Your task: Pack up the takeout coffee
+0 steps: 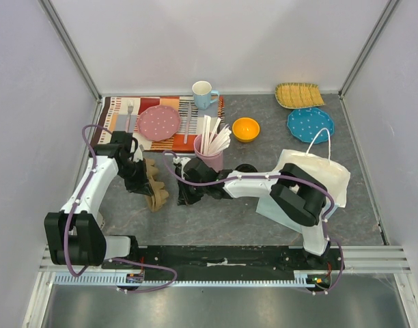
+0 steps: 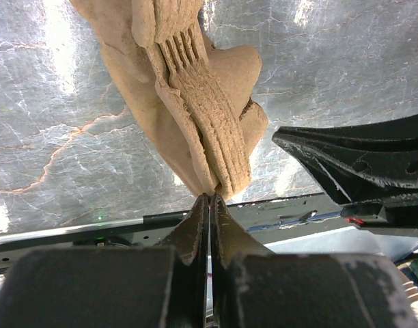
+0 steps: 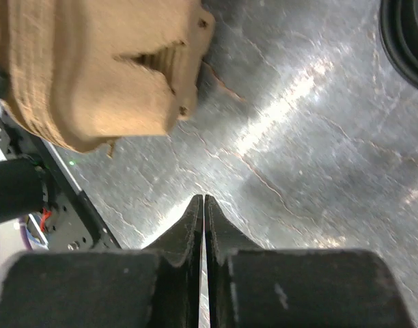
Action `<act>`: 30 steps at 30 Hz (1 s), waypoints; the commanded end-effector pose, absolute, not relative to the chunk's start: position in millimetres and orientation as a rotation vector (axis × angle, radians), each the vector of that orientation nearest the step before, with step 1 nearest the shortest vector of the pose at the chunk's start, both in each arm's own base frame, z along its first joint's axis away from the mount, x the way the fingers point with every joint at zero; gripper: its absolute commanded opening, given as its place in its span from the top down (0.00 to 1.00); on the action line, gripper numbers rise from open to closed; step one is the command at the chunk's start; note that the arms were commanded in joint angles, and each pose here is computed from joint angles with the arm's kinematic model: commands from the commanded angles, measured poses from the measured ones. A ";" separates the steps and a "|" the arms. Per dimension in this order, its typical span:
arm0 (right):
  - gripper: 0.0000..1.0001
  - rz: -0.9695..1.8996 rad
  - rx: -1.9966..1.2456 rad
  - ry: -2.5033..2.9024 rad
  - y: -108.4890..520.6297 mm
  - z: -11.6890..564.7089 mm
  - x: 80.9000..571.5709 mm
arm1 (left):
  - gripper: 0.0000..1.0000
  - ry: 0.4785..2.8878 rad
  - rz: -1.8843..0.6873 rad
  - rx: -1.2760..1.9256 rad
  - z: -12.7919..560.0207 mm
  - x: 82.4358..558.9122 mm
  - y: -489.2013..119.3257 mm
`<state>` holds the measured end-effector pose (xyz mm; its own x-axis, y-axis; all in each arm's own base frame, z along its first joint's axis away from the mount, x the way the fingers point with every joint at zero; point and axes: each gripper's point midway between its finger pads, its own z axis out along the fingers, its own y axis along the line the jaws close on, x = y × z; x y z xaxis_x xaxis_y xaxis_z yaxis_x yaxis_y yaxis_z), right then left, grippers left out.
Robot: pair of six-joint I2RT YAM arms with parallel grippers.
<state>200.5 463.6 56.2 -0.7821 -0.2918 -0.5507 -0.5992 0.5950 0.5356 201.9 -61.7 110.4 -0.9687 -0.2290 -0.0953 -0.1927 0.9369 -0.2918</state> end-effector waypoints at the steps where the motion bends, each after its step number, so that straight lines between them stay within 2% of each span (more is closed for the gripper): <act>1: 0.91 1.085 -0.783 2.363 469.4 68.9 197.8 | 0.98 2.911 -0.356 -0.232 111.3 211.9 -50.3; 4: 0.86 1.137 -0.796 2.315 475.8 81.1 195.7 | 0.98 2.895 -0.362 -0.218 113.4 214.9 -50.9; 7: 0.73 1.182 -0.804 2.257 482.4 94.0 193.2 | 0.98 2.900 -0.365 -0.219 112.3 212.6 -51.1; 8: 0.64 1.196 -0.795 2.244 484.2 97.6 193.0 | 0.98 2.898 -0.367 -0.219 112.4 212.9 -51.3; 11: 0.48 1.246 -0.779 2.188 493.9 109.7 194.3 | 0.98 2.895 -0.376 -0.223 113.2 212.5 -52.2; 21: 0.39 1.274 -0.745 2.141 514.5 121.4 203.0 | 0.98 2.892 -0.402 -0.233 113.3 211.2 -55.4; 24: 0.28 1.274 -0.708 2.122 517.4 127.4 206.5 | 0.98 2.893 -0.407 -0.235 112.7 210.7 -55.9; 27: 0.28 1.256 -0.674 2.143 523.9 124.2 212.3 | 0.98 2.890 -0.405 -0.237 112.9 211.1 -55.7; 30: 0.33 1.219 -0.664 2.170 531.0 115.5 215.7 | 0.98 2.889 -0.410 -0.238 113.5 211.5 -56.3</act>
<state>204.3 510.6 104.6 -0.7319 -0.1931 -0.6535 -0.6565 0.4568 0.6003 204.9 -59.1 109.0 -0.9692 -0.2087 -0.1310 -0.1639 0.9429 -0.2899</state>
